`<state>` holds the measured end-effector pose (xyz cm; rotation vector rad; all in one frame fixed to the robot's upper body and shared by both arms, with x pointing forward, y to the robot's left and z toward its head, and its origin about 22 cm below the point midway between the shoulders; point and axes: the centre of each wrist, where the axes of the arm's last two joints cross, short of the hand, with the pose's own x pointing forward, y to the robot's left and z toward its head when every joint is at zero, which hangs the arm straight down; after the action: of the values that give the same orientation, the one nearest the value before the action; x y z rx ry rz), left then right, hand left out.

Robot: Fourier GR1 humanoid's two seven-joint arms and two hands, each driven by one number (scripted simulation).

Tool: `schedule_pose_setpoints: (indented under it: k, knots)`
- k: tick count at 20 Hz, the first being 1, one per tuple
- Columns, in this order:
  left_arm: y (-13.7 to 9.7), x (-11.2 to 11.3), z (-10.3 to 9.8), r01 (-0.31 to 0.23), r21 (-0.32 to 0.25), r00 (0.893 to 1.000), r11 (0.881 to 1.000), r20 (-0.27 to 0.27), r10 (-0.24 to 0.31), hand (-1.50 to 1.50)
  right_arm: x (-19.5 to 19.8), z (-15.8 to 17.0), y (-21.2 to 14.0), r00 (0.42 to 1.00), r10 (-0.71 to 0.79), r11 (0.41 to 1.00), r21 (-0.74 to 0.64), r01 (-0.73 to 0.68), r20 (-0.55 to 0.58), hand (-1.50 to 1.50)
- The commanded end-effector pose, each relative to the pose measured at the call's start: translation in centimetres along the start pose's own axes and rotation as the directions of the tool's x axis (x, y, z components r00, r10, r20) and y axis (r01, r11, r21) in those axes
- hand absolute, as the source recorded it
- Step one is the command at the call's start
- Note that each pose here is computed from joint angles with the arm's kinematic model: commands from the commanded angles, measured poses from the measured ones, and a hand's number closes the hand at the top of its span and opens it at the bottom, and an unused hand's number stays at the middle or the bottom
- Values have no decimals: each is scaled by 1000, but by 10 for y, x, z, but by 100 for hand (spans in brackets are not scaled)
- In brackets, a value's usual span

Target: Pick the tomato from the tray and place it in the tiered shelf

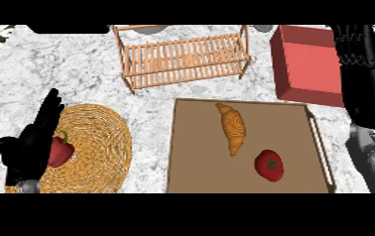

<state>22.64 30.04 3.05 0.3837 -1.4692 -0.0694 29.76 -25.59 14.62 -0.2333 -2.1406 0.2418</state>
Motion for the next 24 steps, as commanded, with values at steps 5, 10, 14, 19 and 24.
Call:
schedule_pose_setpoints:
  k: [5, 10, 14, 19, 24]
  knots:
    - [-15, 24, -15, -125, 38, 984, 991, 135, 119, 0, -37, 61, 24, 931, -98, 992, -104, 65, -350, 150]
    - [-8, 32, -19, -166, 23, 982, 986, 93, 163, 0, -44, 103, 5, 858, -296, 885, -457, 82, -419, -150]
    - [-19, 48, -27, -175, -2, 978, 985, 119, 174, 0, -6, 136, 1, 902, -256, 937, -318, 143, -348, -150]
    - [-21, 29, -18, -156, 8, 984, 988, 91, 154, 0, 33, 136, -11, 864, 27, 999, 52, -2, -503, -150]
    - [-40, 35, -17, -175, -16, 978, 984, 116, 175, 0, 66, 118, -20, 775, 305, 943, 290, -164, -554, -150]
